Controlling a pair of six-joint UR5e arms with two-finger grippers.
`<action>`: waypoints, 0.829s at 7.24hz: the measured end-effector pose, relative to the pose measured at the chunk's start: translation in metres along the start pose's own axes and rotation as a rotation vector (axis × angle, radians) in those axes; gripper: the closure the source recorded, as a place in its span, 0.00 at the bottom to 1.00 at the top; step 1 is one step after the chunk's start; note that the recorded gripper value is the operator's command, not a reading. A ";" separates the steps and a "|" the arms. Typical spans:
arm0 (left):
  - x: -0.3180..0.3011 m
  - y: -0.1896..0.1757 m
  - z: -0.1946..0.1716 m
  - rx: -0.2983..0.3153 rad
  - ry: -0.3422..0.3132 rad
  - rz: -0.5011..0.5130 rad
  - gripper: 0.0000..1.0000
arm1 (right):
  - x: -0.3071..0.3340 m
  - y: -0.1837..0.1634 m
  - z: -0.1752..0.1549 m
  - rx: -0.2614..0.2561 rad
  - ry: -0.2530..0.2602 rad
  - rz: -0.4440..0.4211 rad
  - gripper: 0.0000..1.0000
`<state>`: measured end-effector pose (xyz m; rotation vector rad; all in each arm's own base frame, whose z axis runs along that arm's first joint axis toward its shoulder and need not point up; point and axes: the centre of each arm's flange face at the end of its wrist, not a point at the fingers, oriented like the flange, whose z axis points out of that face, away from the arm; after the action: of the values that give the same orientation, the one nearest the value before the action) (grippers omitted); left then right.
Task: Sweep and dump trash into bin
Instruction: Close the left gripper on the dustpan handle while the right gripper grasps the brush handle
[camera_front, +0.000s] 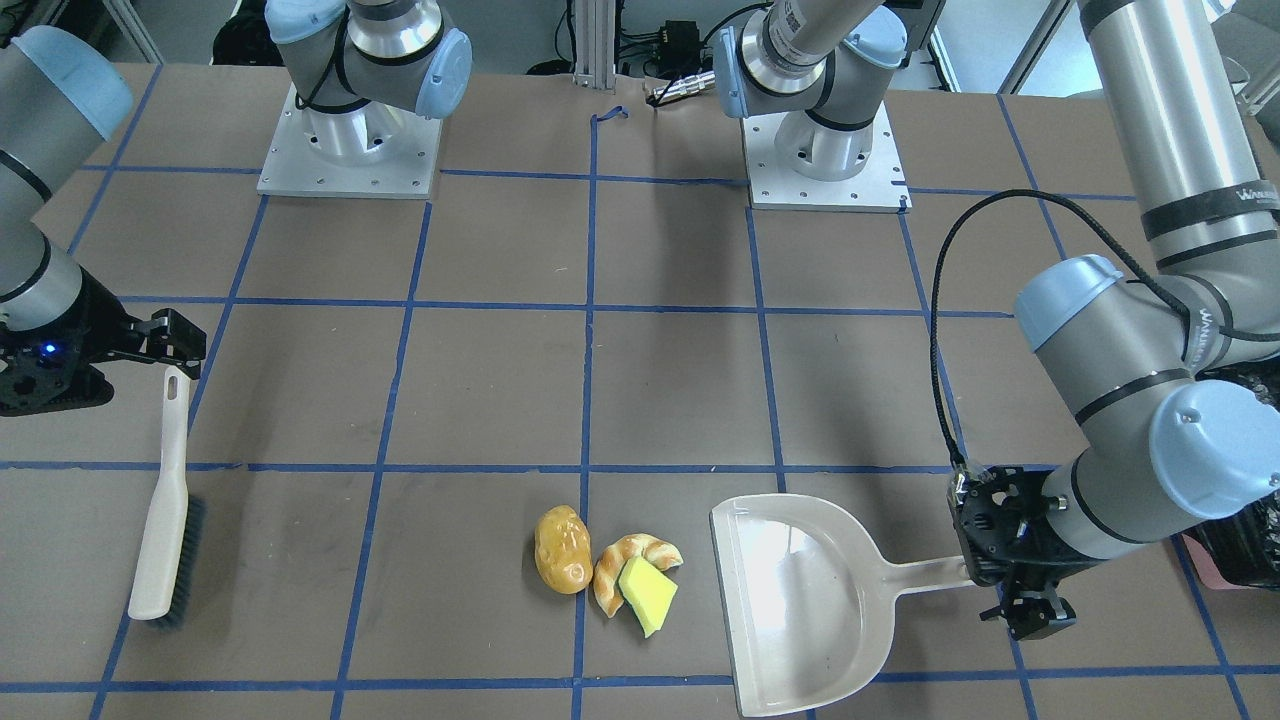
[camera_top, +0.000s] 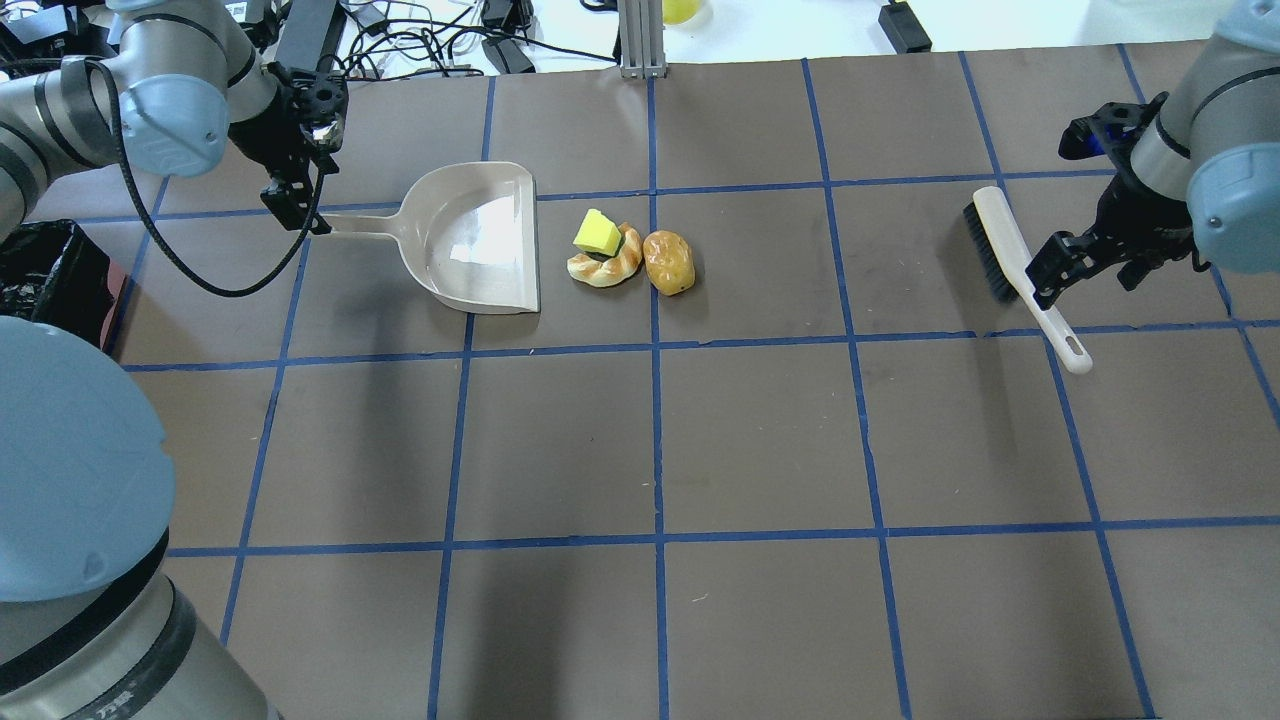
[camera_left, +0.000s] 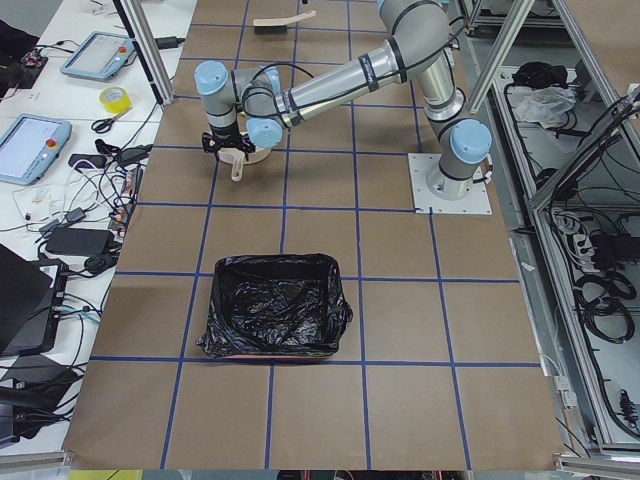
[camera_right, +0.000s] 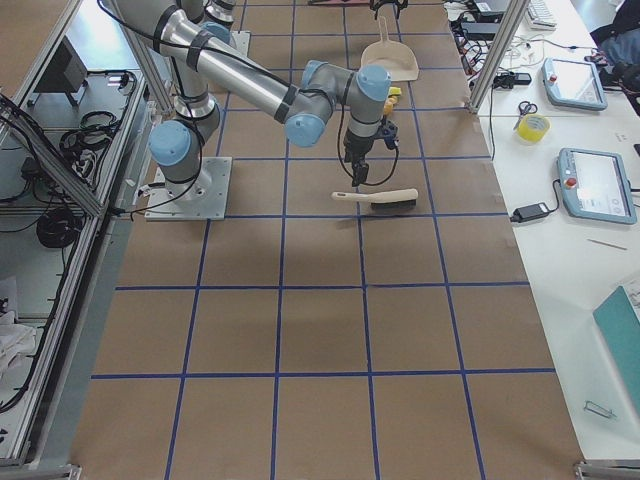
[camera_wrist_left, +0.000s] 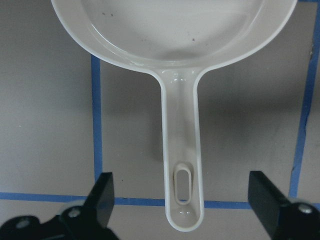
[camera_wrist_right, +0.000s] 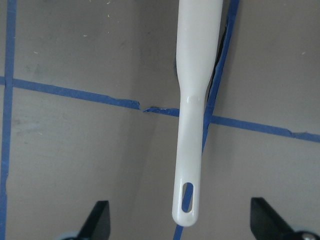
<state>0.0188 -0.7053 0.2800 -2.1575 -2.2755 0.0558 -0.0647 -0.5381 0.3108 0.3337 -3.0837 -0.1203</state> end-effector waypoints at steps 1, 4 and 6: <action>-0.002 0.001 0.007 0.001 0.006 -0.003 0.05 | 0.003 -0.006 0.010 0.001 0.003 -0.029 0.00; -0.004 0.001 0.025 0.007 0.028 -0.017 0.05 | 0.014 -0.017 0.044 -0.026 -0.015 -0.040 0.00; -0.002 0.000 0.037 0.018 0.047 -0.033 0.05 | 0.031 -0.016 0.067 -0.059 -0.038 -0.018 0.00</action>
<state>0.0177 -0.7084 0.2425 -2.0896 -2.2754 0.0250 -0.0946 -0.5551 0.2436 0.3605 -3.1081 -0.2202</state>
